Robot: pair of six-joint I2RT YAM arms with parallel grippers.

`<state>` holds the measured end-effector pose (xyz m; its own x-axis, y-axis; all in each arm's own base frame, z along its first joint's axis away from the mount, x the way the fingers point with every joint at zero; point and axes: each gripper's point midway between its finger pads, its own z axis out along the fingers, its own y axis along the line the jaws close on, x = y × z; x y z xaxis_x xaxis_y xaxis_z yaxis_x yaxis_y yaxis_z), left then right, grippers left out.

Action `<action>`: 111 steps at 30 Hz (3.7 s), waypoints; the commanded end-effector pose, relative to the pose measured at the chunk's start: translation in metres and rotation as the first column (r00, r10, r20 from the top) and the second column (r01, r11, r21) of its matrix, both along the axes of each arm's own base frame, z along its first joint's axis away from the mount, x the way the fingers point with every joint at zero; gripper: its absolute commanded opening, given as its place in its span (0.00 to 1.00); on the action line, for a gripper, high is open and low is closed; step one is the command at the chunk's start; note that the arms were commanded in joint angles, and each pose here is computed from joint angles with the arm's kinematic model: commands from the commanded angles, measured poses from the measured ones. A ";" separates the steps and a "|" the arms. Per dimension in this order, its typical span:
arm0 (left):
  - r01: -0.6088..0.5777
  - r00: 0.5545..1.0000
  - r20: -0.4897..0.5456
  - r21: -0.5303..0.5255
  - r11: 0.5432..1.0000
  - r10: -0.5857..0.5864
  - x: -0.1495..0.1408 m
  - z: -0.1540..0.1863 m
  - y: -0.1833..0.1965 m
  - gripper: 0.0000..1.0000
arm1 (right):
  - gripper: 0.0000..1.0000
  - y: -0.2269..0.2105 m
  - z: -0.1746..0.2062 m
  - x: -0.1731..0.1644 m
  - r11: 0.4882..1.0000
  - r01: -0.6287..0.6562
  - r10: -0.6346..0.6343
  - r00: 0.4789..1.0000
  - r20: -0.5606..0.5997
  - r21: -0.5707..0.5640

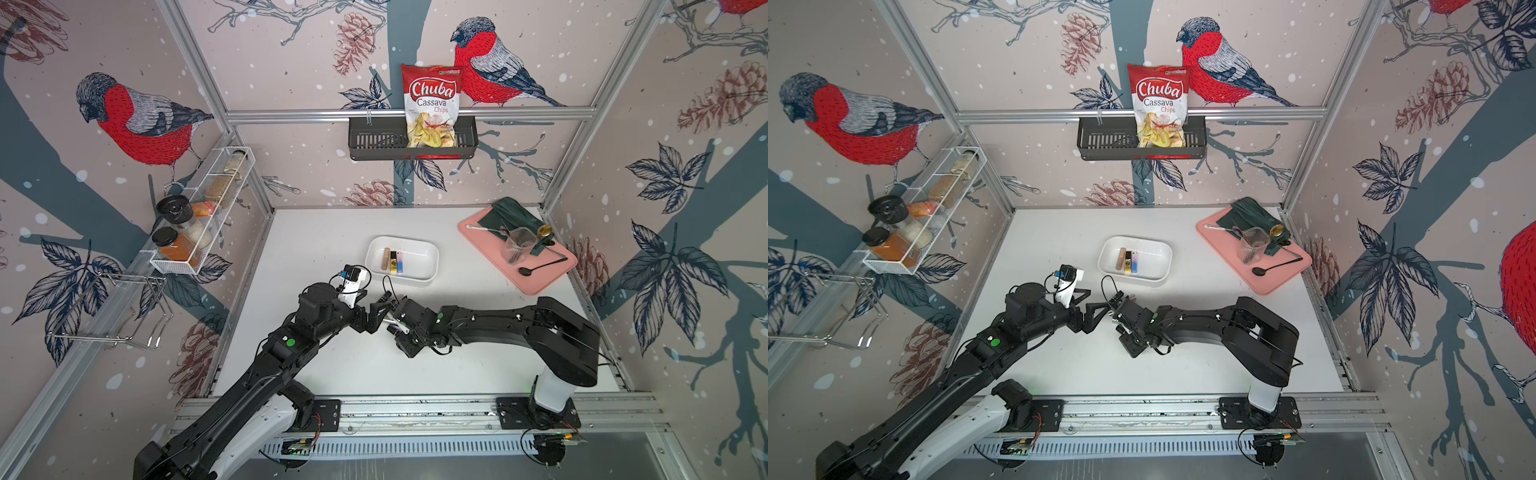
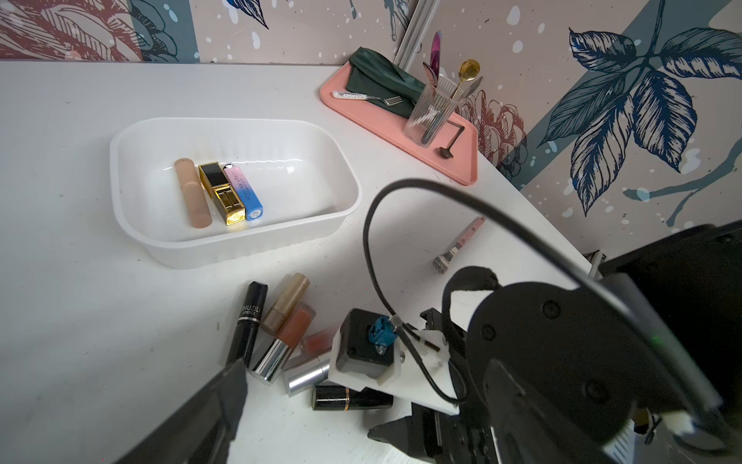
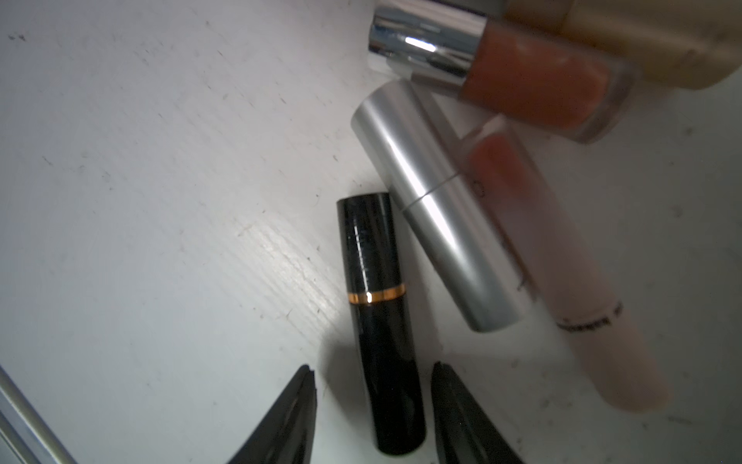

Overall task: Put the lipstick into the storage box
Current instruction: Pick up the lipstick at the center of the board, then place the lipstick in the storage box, then pick up the lipstick at the center of the board.

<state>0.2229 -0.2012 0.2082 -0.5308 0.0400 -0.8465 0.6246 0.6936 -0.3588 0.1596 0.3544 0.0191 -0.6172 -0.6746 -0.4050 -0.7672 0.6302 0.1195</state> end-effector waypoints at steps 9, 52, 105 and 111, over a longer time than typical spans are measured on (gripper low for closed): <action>-0.011 1.000 0.014 0.006 1.000 0.011 0.002 0.002 0.001 0.96 | 0.32 0.000 -0.001 0.003 1.000 0.028 -0.028 0.997 0.068 -0.005; -0.305 0.878 -0.175 0.514 0.802 0.446 0.130 -0.080 0.111 0.95 | 0.23 -0.025 0.118 0.226 0.744 0.463 -0.454 0.879 -0.144 0.481; -0.189 0.778 -0.354 0.656 0.731 0.519 0.197 -0.200 0.150 0.08 | 0.68 -0.099 0.173 0.162 0.703 0.448 -0.507 0.860 -0.052 0.552; -0.245 0.777 -0.338 0.616 0.749 0.532 0.198 -0.170 0.147 0.04 | 0.68 -0.104 0.179 0.149 0.699 0.439 -0.497 0.866 -0.058 0.565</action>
